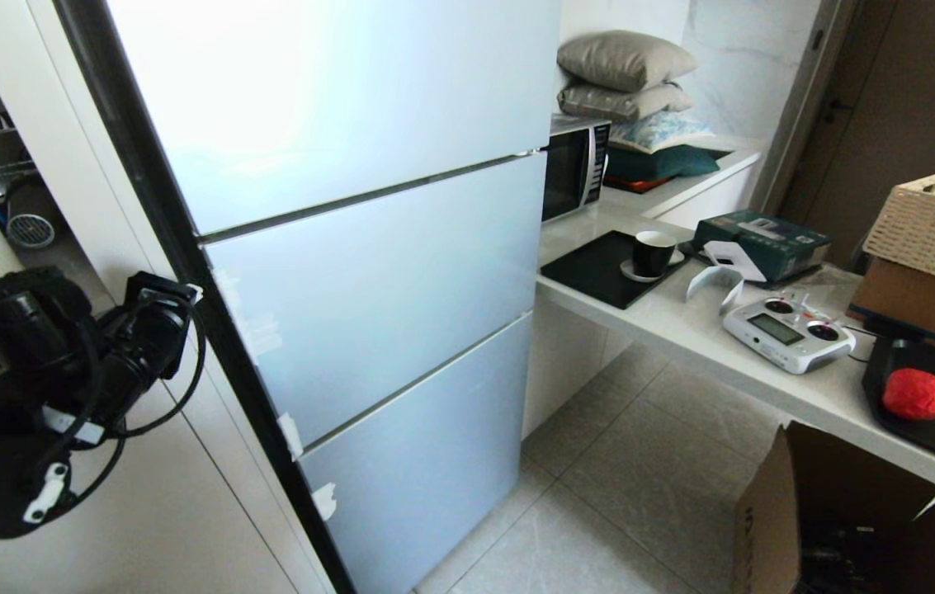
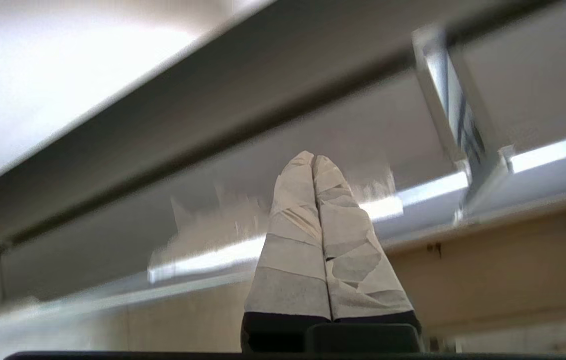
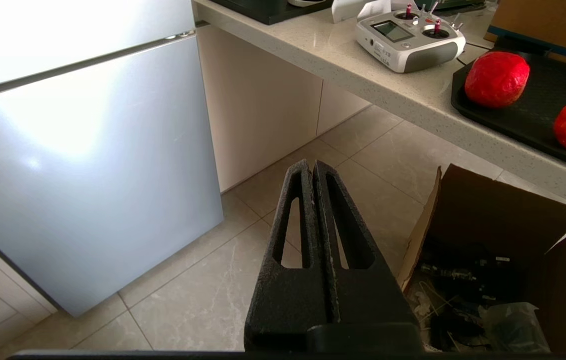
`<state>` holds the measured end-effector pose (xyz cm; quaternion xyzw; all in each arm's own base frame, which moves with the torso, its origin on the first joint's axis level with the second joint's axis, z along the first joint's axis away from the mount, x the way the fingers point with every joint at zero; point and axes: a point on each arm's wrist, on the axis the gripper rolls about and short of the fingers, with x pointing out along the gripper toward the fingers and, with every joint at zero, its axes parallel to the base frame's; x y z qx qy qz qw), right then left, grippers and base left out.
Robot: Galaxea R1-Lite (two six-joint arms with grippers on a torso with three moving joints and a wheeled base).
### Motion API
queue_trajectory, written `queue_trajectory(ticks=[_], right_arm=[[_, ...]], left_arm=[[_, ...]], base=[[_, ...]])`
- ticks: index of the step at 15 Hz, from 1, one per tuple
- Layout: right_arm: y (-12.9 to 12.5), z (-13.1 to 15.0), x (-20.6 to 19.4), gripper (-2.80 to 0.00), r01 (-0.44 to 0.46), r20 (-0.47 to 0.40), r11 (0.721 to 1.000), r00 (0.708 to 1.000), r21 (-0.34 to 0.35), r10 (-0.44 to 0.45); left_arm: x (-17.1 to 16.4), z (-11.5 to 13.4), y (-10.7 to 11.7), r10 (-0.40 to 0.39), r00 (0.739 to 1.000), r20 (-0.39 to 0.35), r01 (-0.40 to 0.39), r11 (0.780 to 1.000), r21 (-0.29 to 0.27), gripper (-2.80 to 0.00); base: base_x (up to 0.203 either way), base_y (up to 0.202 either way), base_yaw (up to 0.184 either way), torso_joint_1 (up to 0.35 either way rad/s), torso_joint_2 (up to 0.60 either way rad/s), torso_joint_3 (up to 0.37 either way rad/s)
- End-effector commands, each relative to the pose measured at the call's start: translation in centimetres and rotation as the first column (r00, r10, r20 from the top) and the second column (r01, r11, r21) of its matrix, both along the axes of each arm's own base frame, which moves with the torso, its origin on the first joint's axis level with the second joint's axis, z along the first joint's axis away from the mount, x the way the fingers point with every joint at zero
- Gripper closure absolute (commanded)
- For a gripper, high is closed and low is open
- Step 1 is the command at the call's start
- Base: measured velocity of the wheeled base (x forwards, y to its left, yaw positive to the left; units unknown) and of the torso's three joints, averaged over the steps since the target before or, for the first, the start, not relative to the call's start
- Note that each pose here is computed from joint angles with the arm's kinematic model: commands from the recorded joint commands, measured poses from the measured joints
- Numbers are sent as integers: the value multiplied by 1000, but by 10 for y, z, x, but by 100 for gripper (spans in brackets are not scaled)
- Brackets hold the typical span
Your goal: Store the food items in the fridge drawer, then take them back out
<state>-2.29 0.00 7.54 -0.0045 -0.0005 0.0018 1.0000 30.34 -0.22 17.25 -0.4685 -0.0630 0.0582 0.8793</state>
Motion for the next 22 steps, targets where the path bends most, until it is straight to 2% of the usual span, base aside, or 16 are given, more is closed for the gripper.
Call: queue_trajectory(ticks=[1, 5, 12, 22], right_arm=[[0, 0, 0, 0, -1, 1, 1000, 1000, 0, 1], [0, 0, 0, 0, -1, 1, 1000, 1000, 0, 1], [0, 0, 0, 0, -1, 1, 1000, 1000, 0, 1], [0, 0, 0, 0, -1, 1, 1000, 1000, 0, 1]], left_arm=[[13, -12, 2, 15, 1000, 8, -15, 1000, -7, 0], [28, -22, 1, 14, 999, 44, -13, 1000, -14, 0], [21, -12, -12, -25, 997, 77, 28, 999, -36, 0], [13, -14, -39, -120, 991, 63, 123, 992, -42, 0]], base=[[0, 0, 0, 0, 0, 0], [0, 0, 0, 0, 0, 0], [0, 0, 0, 0, 0, 0], [0, 0, 0, 0, 0, 0]])
